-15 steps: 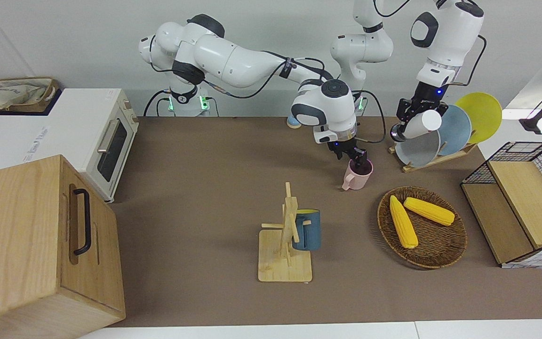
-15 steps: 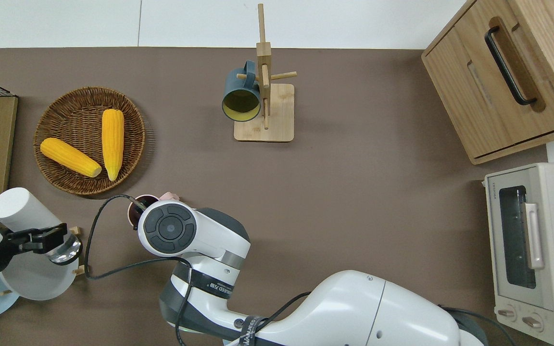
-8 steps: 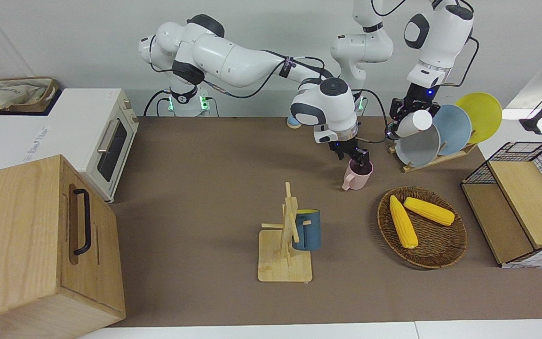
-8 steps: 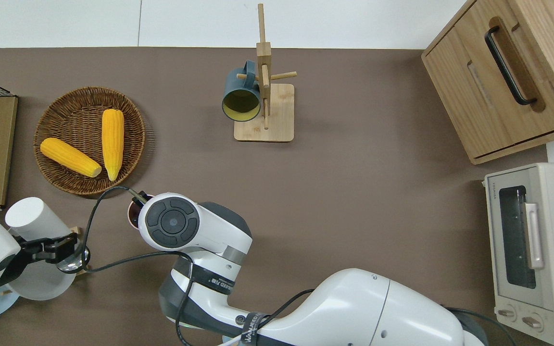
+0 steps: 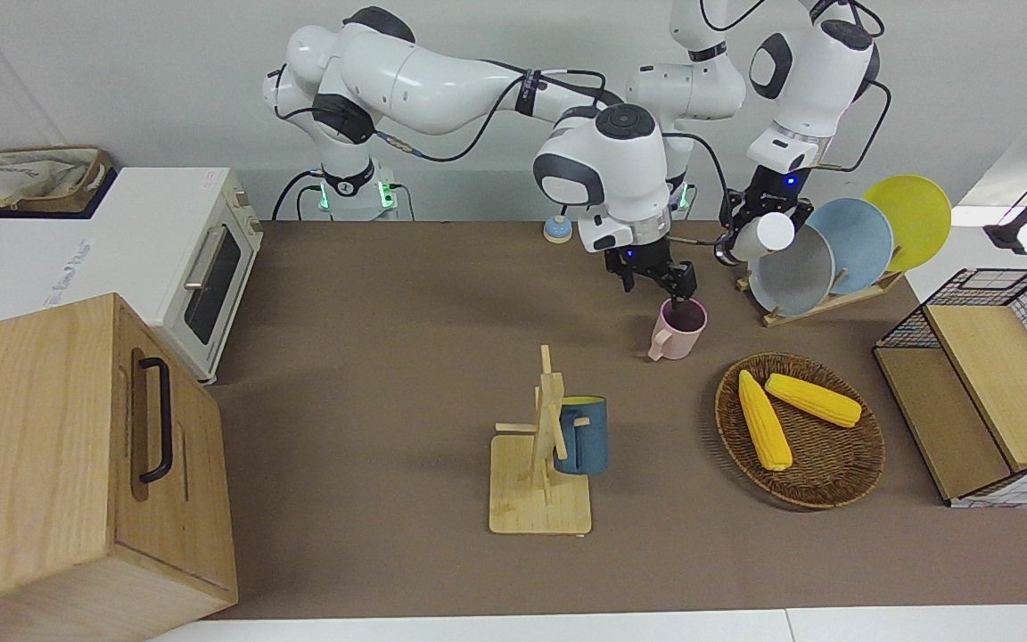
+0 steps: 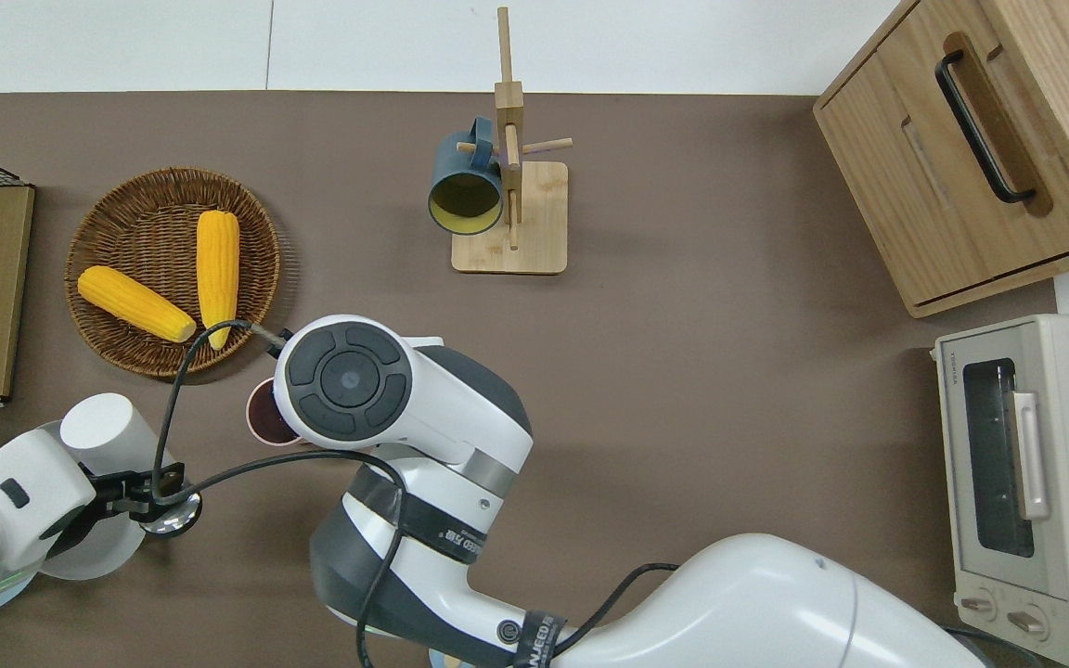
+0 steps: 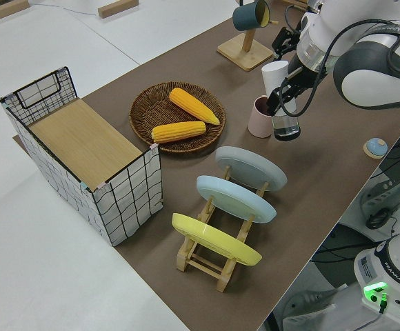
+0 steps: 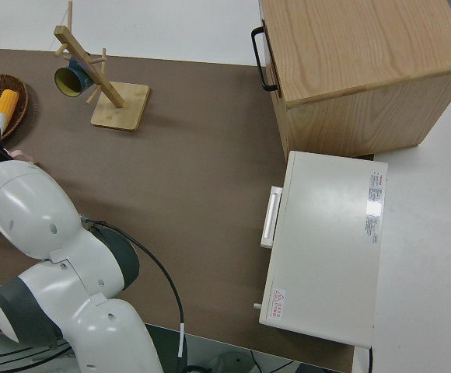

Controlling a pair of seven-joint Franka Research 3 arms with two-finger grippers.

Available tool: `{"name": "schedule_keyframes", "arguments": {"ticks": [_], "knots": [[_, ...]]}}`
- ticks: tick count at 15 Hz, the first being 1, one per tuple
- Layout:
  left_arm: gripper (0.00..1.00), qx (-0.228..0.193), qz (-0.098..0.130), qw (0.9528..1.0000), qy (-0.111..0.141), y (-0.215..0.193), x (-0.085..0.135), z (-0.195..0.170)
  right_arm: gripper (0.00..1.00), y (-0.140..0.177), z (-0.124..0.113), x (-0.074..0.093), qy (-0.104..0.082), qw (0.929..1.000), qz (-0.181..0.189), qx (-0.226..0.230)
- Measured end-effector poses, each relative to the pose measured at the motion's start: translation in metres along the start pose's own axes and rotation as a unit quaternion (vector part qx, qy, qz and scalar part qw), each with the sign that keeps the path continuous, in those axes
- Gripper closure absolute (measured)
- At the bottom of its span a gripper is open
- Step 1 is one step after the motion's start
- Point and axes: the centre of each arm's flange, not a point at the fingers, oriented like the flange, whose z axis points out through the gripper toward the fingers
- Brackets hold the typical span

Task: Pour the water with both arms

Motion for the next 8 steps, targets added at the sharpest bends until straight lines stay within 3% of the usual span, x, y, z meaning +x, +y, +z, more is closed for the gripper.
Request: {"name": "schedule_keyframes", "arguments": {"ticks": [2, 4, 7, 8], "knots": [[0.36, -0.003, 0.009, 1.0000, 0.001, 0.008, 0.001, 0.003, 0.03, 0.009, -0.034, 0.023, 0.012, 0.9980, -0.057, -0.025], [0.36, -0.005, 0.017, 0.9998, -0.002, 0.015, 0.000, 0.006, 0.03, 0.022, -0.063, 0.048, 0.010, 0.9922, -0.113, -0.052], [0.36, -0.008, 0.023, 0.9996, -0.013, 0.022, -0.005, 0.016, 0.03, 0.048, -0.107, 0.095, 0.016, 0.9759, -0.195, -0.097], [0.36, -0.009, 0.024, 0.9995, -0.017, 0.023, -0.007, 0.019, 0.03, 0.053, -0.114, 0.103, 0.018, 0.9700, -0.216, -0.110]]}}
